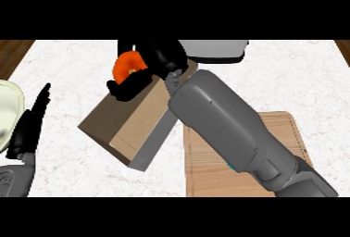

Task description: Pick the squash from the cutting board and place it in the cardboard box

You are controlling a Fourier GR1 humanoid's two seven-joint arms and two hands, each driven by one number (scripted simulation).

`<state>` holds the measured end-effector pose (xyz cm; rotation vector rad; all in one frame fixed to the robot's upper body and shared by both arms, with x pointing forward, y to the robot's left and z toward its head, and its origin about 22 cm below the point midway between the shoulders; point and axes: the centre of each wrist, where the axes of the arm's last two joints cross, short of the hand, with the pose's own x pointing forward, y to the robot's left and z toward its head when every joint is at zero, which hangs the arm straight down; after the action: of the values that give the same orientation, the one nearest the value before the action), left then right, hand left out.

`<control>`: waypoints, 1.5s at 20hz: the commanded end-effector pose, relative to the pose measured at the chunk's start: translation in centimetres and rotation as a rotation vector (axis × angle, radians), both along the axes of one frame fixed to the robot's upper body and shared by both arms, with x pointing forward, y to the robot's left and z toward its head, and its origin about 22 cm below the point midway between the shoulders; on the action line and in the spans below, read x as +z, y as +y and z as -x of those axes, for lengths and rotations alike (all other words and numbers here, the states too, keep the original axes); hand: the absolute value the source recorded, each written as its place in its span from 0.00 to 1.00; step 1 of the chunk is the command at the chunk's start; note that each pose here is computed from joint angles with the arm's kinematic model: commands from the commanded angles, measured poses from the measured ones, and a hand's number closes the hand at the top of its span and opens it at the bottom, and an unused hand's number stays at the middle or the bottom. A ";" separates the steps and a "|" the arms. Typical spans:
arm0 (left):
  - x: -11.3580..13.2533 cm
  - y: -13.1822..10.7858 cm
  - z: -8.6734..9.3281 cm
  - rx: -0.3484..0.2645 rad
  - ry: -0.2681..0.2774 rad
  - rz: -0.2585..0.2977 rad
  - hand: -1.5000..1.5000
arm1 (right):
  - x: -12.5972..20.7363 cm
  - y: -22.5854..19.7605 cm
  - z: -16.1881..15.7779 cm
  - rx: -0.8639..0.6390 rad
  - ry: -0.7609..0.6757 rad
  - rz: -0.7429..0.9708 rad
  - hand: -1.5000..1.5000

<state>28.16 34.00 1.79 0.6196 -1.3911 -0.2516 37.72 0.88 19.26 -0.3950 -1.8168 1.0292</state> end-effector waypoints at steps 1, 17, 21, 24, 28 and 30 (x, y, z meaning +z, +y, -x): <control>0.0 0.9 0.7 -0.017 -0.014 0.000 0.50 | -1.2 0.7 -1.9 -0.046 0.004 0.050 1.00; 0.7 0.3 -0.5 -0.048 -0.002 0.007 0.50 | -5.7 -0.3 -2.8 -0.108 0.123 -0.166 0.00; 0.7 -0.8 -1.1 -0.044 -0.003 0.021 0.50 | -4.4 0.7 -2.0 -0.104 0.048 -0.290 0.00; -0.9 -1.6 -0.1 -0.022 -0.004 0.004 0.50 | -3.0 0.0 -3.1 -0.133 0.051 -0.434 0.00; 0.4 -0.3 0.3 0.020 -0.020 0.003 0.50 | -4.0 -1.8 -4.2 -0.126 0.059 -0.539 0.00; -0.4 1.2 0.9 0.031 0.012 0.013 0.50 | -4.1 -4.2 -5.0 -0.118 0.067 -0.592 0.00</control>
<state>27.95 34.62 1.78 0.6187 -1.3932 -0.2419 41.53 -0.73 15.43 -0.1616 -1.8811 0.4823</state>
